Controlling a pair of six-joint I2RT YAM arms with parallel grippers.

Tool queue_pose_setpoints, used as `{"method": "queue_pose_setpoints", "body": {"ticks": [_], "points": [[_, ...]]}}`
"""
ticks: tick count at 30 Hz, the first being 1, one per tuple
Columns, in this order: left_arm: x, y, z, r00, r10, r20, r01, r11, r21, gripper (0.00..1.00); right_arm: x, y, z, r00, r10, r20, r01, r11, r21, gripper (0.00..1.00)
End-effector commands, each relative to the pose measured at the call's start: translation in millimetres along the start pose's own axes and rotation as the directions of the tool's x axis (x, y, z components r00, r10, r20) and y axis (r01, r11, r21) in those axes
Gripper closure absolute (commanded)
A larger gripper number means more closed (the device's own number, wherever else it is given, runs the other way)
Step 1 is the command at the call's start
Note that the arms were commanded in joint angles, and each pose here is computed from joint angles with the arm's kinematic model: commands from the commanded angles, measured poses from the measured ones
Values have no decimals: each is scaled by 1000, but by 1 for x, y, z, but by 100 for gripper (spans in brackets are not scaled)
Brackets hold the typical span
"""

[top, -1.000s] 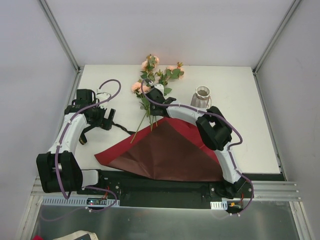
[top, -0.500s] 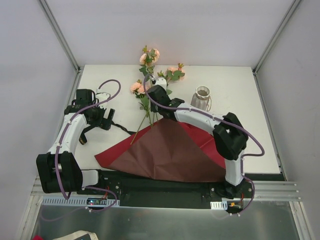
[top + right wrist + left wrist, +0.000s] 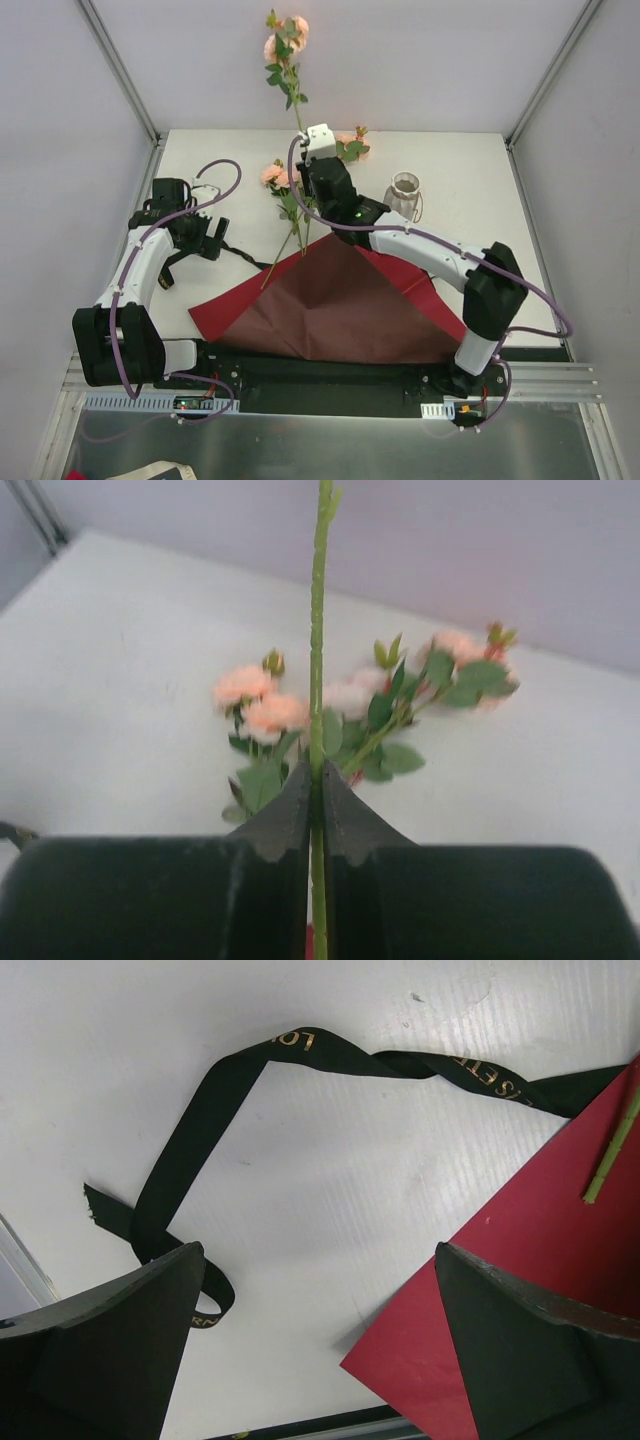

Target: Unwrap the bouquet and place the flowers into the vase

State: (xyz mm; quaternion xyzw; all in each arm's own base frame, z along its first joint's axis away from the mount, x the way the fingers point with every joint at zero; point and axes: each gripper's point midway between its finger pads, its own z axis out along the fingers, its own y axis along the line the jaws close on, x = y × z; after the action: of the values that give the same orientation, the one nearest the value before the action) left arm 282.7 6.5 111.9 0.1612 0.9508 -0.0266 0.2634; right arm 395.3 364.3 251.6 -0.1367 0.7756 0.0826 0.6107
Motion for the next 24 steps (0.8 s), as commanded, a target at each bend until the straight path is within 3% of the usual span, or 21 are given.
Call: {"method": "queue_pose_setpoints", "body": {"ticks": [1, 3, 7, 8, 11, 13, 17, 24], "points": [[-9, 6, -8, 999, 27, 34, -26, 999, -32, 1, -177, -46, -67, 874, 77, 480, -110, 993, 42, 99], [-10, 5, -8, 999, 22, 36, -21, 999, -29, 1, -205, -61, -79, 794, 68, 604, -100, 995, 20, 99], [-12, 6, -10, 999, 23, 45, -21, 999, -33, 1, -234, -89, -92, 705, 75, 706, -98, 995, -8, 99], [-11, 6, -11, 999, 24, 45, -23, 999, -36, 1, -244, -98, -98, 663, 67, 745, -99, 995, -2, 99], [-12, 8, -12, 998, 36, 46, -34, 998, -47, 1, -254, -118, -112, 609, 0, 793, -78, 995, 60, 99], [-12, 9, -14, 998, 42, 49, -39, 998, -56, 1, -253, -127, -116, 594, -5, 805, -77, 995, 63, 99], [-13, 10, -15, 997, 48, 55, -44, 997, -58, 1, -256, -155, -128, 503, 39, 863, -122, 992, 26, 99], [-18, 11, -20, 996, 57, 75, -52, 996, -68, 1, -253, -174, -133, 465, 53, 884, -117, 993, 3, 100]]}}
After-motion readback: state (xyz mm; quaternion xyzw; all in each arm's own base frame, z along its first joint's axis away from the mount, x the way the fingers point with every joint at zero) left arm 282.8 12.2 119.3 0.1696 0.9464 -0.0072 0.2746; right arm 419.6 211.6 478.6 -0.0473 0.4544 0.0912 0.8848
